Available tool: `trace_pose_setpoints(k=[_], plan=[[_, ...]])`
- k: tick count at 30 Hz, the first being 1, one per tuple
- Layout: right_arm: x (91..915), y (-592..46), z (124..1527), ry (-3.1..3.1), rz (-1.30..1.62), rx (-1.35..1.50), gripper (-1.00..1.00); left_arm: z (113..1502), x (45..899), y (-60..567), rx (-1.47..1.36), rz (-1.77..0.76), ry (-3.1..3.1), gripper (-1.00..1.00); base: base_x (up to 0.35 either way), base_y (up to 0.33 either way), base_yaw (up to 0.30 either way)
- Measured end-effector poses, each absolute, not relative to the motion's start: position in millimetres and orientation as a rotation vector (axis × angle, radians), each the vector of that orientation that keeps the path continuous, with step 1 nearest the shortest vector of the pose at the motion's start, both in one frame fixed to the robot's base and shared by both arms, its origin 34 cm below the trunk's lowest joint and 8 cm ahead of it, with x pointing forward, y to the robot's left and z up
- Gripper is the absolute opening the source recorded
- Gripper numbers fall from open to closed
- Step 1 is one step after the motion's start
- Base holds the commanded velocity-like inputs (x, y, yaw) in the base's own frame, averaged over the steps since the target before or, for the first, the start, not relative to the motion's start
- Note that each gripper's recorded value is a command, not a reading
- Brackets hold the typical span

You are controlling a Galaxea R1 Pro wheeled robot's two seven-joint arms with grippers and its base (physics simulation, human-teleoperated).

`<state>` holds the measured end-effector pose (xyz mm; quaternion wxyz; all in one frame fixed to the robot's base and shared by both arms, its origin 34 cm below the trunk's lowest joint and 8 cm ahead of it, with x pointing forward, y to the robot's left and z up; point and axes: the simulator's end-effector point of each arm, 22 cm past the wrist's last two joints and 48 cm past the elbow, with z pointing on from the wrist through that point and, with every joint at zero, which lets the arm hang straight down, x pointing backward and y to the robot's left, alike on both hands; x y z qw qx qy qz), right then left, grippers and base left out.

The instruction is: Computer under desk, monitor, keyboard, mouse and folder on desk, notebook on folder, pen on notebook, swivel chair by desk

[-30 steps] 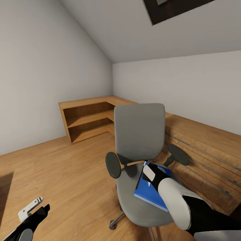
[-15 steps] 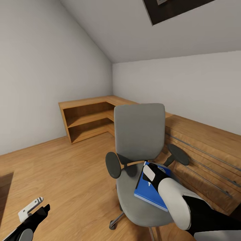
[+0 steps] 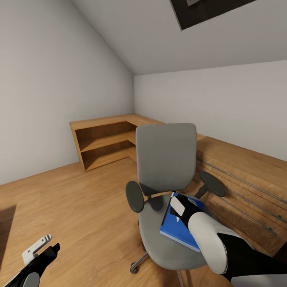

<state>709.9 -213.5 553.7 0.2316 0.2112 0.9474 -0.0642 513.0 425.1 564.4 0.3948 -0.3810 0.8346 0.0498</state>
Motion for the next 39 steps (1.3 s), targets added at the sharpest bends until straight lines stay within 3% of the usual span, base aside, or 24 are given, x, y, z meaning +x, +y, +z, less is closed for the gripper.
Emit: trace_pose_setpoints(k=[16, 33, 39], plan=[[713.8, -213.2, 581.1, 2.608, -0.175, 0.583, -1.0, 593.3, 518.2, 424.9, -0.965, 0.128, 2.116, 1.0, -0.01, 0.0, 0.0], [720.0, -213.2, 615.0, 2.604, -0.172, 0.586, -1.0, 625.3, 523.1, 423.4, -0.966, 0.127, 2.12, 1.0, -0.315, -0.002, 0.0], [740.7, -222.4, 639.6, 2.465, -0.171, 0.655, -1.0, 616.9, 520.7, 402.0, -0.952, 0.103, 2.18, 1.0, -0.101, -0.015, 0.0]])
